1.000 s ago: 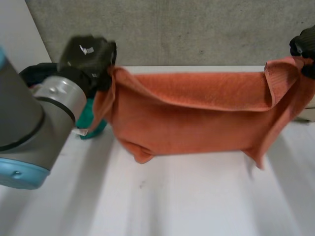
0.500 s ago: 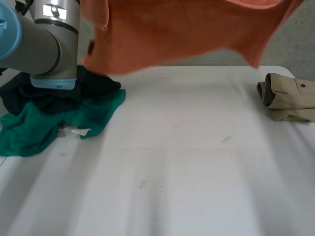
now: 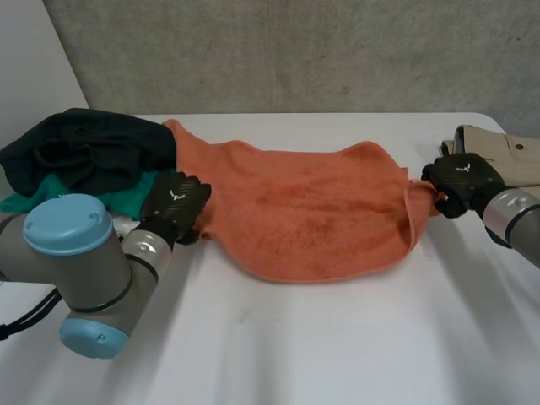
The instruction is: Fold the laundry.
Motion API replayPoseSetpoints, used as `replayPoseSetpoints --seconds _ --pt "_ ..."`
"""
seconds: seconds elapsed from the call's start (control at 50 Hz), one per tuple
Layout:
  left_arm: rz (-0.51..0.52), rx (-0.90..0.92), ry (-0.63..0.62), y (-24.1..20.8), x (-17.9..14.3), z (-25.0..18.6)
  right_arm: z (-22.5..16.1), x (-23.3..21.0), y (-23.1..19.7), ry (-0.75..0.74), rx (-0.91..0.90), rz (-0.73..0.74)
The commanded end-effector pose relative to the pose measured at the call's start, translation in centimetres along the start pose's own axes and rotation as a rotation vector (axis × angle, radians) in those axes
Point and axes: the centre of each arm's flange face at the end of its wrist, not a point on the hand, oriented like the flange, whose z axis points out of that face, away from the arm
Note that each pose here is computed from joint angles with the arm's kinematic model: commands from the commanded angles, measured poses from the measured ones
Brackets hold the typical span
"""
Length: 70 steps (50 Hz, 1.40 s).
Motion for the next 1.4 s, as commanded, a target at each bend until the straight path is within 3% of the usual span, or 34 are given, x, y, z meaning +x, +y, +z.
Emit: replayPoseSetpoints --seconds 0.02,0.16,0.34,0.42,0.56,0.94,1.4 --pt "0.02 -0.024 -0.047 0.4 -2.0 0.4 -0.2 1.3 0.3 0.043 -0.009 -0.001" --pt "-0.017 -0.01 -0.064 -0.7 -2.6 -0.3 -0.3 3.8 0.7 0.151 -0.029 0.067" --pt "-0.204 -0.16 -0.003 0.9 -1.8 -1.7 -0.2 5.1 1.0 0.195 -0.035 0.105" --pt "-0.225 -0.186 0.025 1.4 -1.4 -1.7 -0.1 4.9 1.3 0.186 -0.042 0.108" --pt "-0.225 -0.192 0.091 2.8 0.0 0.3 -0.1 4.4 1.5 0.173 -0.049 0.111" --pt "-0.213 -0.114 0.099 2.6 0.7 6.8 -0.3 3.8 2.2 0.164 -0.074 0.108" --pt "-0.201 -0.052 0.168 1.2 2.7 8.1 -0.4 3.9 2.1 0.158 -0.086 0.096"
